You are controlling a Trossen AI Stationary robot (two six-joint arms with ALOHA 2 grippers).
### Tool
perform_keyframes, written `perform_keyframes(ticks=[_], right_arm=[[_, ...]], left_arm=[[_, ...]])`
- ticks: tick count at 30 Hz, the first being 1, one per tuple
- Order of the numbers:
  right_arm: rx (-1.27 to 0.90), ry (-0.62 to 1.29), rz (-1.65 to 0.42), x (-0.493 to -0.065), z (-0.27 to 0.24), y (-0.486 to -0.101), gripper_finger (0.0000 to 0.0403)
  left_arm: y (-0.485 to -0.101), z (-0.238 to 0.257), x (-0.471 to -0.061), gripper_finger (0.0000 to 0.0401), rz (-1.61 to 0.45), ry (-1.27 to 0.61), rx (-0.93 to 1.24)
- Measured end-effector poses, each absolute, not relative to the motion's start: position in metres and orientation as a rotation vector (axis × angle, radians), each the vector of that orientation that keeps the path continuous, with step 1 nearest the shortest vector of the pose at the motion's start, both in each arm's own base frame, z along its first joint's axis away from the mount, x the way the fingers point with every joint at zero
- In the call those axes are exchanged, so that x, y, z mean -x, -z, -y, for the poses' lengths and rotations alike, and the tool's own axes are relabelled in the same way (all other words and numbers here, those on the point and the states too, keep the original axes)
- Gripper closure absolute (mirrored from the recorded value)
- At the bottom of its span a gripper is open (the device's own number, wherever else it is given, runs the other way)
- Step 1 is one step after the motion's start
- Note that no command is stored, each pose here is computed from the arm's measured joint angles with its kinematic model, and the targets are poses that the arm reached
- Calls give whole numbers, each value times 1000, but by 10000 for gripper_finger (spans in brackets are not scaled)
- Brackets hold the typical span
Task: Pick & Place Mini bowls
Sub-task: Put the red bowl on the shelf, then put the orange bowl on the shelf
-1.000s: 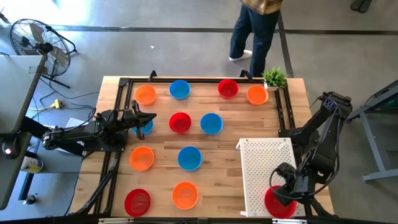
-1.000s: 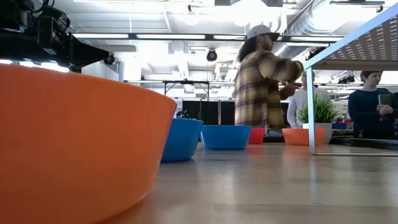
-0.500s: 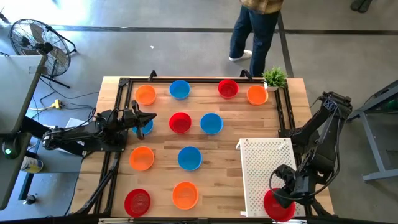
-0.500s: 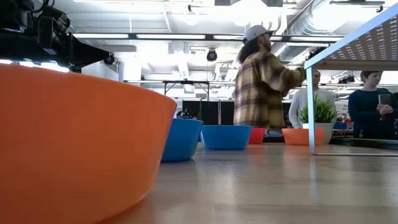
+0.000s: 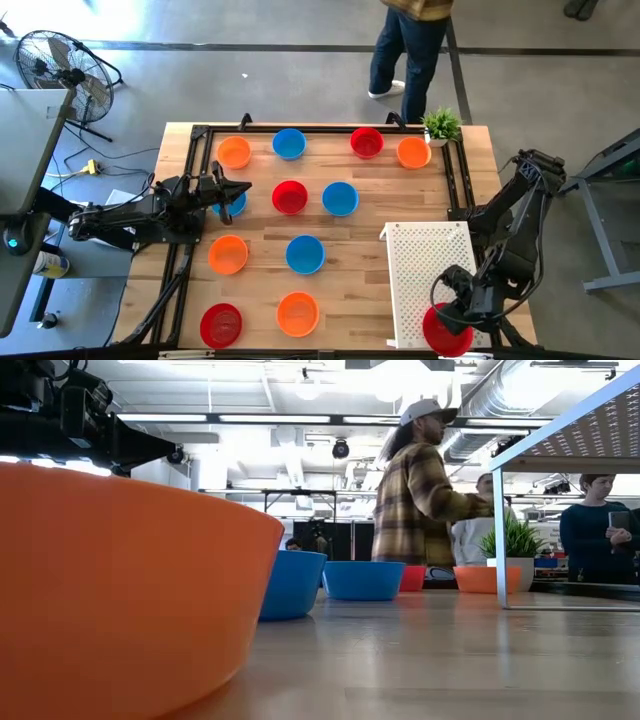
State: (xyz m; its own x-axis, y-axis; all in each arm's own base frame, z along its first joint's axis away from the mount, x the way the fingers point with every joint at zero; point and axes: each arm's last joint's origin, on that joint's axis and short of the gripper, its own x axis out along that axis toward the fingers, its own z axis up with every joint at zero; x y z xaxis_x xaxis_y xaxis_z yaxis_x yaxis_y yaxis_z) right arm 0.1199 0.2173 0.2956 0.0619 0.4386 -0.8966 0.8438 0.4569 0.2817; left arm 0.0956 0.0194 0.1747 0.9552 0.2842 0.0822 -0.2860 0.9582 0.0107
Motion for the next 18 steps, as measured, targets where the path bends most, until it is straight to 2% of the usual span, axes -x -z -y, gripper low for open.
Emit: perform_keyframes(ticks=[18], right_arm=[[-1221,355,-1516,-113,-196,-318,286]], left_arm=[[-175,-19,-96,401,80,-287,-23]])
